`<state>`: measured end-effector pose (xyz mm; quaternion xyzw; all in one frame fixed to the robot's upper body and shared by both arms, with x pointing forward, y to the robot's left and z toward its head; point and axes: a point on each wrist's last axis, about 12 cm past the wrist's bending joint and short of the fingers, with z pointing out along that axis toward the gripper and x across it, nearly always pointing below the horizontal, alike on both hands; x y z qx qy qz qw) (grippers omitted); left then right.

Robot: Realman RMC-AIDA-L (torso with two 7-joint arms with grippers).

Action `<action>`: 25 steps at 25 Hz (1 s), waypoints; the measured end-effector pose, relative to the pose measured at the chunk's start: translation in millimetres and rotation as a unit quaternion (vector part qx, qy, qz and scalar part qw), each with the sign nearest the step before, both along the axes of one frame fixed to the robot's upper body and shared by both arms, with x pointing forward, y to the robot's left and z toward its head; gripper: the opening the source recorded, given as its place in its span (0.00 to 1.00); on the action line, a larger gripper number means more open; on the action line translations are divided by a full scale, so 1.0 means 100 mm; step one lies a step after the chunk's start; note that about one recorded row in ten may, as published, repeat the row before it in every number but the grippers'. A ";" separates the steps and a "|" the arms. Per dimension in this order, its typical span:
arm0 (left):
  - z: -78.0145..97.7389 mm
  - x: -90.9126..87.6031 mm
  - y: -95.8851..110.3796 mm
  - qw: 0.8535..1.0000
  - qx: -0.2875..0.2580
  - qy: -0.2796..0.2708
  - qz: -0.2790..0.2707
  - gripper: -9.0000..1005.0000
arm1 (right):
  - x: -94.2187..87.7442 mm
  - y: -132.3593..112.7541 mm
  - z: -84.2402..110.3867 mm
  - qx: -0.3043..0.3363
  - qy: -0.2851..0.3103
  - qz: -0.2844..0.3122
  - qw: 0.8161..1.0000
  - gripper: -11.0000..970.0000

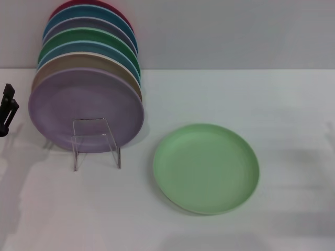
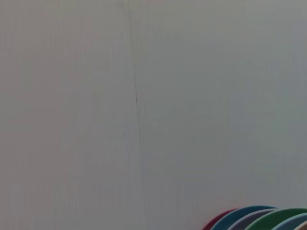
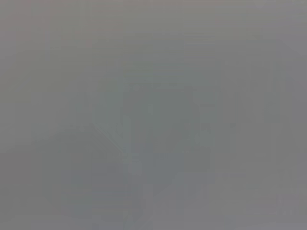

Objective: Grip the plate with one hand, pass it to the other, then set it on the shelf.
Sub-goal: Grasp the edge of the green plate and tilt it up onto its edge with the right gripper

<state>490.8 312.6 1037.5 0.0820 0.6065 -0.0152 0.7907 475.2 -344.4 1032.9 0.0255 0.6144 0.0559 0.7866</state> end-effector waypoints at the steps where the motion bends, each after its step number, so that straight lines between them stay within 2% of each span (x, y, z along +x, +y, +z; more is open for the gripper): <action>1: 0.00 0.00 0.00 1.000 0.000 -0.001 0.000 0.81 | 0.00 0.01 0.01 0.000 -0.003 0.003 1.000 0.84; 9: 0.00 0.01 -0.06 1.000 0.014 -0.001 -0.016 0.81 | -0.04 0.11 0.14 0.007 -0.056 0.059 0.997 0.84; 11: 0.00 0.01 -0.06 1.000 0.013 -0.002 -0.014 0.81 | 0.04 0.14 0.22 0.014 -0.066 0.096 0.993 0.84; 14: 0.01 0.02 -0.07 1.000 0.012 -0.004 -0.014 0.81 | 0.28 0.19 0.39 0.034 -0.058 0.169 0.983 0.84; 17: 0.01 0.02 -0.07 1.000 0.011 -0.004 -0.013 0.81 | 0.62 0.29 0.69 0.026 0.007 0.234 0.972 0.84; 20: 0.01 0.02 -0.06 1.000 0.009 -0.004 -0.014 0.81 | 0.92 0.48 1.01 -0.007 0.101 0.243 0.965 0.84; 25: 0.01 0.02 -0.07 1.000 0.009 -0.003 -0.015 0.81 | 1.08 0.63 1.50 -0.026 0.190 0.208 0.959 0.84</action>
